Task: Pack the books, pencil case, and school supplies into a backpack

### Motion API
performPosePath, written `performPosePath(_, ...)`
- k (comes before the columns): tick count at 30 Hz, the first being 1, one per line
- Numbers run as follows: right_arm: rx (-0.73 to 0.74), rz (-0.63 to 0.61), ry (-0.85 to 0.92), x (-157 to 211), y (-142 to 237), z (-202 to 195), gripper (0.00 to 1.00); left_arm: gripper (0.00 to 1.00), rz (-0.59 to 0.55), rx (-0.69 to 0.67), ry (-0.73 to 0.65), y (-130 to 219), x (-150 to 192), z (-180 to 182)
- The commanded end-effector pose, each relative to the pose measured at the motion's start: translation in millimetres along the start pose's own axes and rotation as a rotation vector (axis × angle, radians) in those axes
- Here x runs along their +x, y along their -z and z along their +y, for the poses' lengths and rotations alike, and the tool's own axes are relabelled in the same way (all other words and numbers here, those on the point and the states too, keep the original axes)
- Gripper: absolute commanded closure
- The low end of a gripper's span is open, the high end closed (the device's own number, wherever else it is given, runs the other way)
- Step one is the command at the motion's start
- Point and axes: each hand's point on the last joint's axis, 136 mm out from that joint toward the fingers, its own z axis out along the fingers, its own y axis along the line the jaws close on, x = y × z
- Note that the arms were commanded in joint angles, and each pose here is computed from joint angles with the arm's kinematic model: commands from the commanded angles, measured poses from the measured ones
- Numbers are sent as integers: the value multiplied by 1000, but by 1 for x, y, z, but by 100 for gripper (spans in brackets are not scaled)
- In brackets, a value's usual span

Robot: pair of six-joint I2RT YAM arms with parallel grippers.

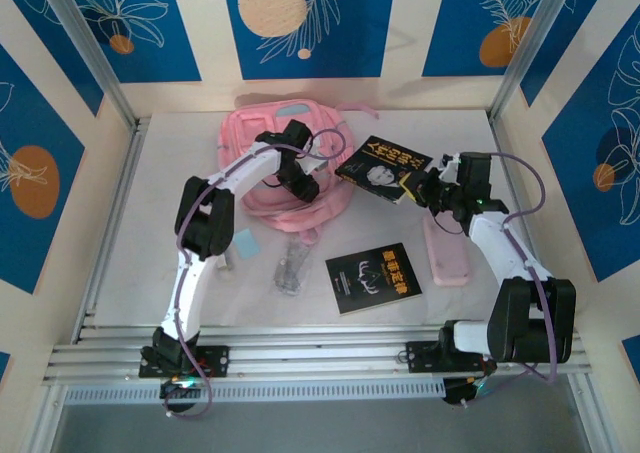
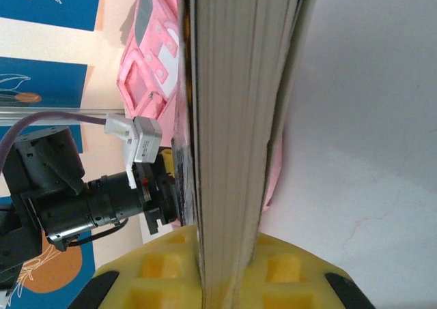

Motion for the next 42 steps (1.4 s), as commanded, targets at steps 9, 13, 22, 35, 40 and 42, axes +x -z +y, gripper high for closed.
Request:
performPosePath(9,-106,-100,41,-17,36,26,100,100,200,44,137,-41,61,2)
performPosePath(13,-112,-100,53,-17,39,30,100,100,31,37,206,10,18,5)
performPosePath(22,-121,-103,97,-9,47,33,100,100,-271,93,300,120,-51,12)
performPosePath(35,-110,-93,147,5,46,39,100,100,-511,301,411,195,-89,26)
performPosePath(40,-179,7,164,30,1,64,100,100,-567,348,412,213,-100,23)
performPosePath(42,-209,43,157,37,-21,74,100,100,-582,367,416,216,-104,22)
